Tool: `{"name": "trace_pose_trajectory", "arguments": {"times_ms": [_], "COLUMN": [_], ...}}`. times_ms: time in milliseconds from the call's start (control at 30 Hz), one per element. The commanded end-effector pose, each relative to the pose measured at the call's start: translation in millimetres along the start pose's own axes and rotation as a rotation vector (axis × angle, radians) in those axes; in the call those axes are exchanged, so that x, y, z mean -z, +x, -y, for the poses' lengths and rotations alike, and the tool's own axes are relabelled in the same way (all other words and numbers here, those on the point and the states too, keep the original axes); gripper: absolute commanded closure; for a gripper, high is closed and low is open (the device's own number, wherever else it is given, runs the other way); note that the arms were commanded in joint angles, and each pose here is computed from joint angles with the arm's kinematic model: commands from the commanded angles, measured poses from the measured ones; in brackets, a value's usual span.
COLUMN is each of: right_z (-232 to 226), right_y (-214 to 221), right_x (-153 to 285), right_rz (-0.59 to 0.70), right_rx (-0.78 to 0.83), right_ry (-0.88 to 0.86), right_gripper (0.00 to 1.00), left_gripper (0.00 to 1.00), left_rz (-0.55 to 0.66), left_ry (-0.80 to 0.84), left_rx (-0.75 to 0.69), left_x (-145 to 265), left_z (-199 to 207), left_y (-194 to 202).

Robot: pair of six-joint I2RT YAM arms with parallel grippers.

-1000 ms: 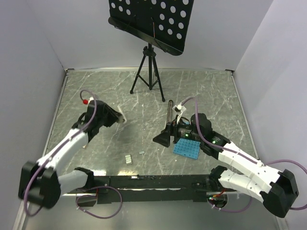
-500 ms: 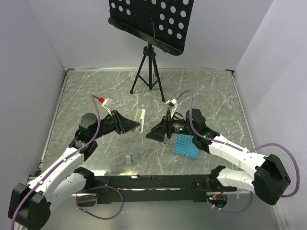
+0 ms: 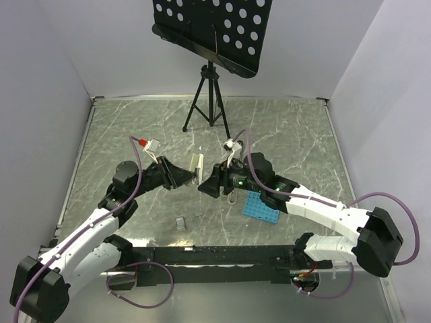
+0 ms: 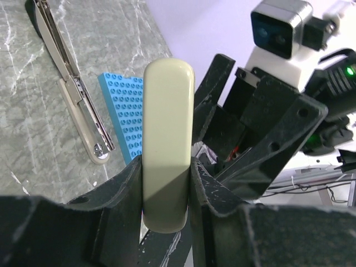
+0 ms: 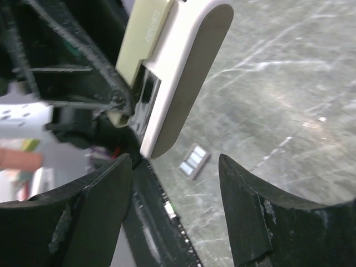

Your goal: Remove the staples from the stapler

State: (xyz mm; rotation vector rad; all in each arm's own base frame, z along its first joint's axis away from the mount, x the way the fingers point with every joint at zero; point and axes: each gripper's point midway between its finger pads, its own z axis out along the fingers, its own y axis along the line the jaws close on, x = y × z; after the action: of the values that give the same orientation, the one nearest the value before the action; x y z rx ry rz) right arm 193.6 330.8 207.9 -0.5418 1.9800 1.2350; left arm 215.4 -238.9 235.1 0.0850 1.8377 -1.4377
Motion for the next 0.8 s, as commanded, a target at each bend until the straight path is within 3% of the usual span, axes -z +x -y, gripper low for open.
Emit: {"name": "trace_pose_trajectory", "arguments": {"times_ms": [0,300,400,567,767], "right_z": [10,16,20,36,48], "right_y": [-21,-30,-28,-37,-38], "right_x": [-5,-19,-19,-11,-5], "right_rz": [0.059,0.09,0.089,0.145,0.165], "right_rx": [0.089,0.114,0.131,0.147,0.17], "right_ry": [0.174,0.299,0.366,0.465,0.518], "right_gripper": [0.32,0.42,0.5,0.73,0.8], "left_gripper": [0.99,0.99,0.99,0.99,0.99], "left_rz": [0.071,0.085,0.08,0.056,-0.026], "left_ry": [0.039,0.048,0.087,0.072,-0.013], "left_rx": [-0.014,0.032,0.012,-0.001,0.0], "left_x": [-1,-3,-2,0,-2], "left_z": [20,24,31,27,7], "left_y": [-17,-16,-13,-6,10]}}
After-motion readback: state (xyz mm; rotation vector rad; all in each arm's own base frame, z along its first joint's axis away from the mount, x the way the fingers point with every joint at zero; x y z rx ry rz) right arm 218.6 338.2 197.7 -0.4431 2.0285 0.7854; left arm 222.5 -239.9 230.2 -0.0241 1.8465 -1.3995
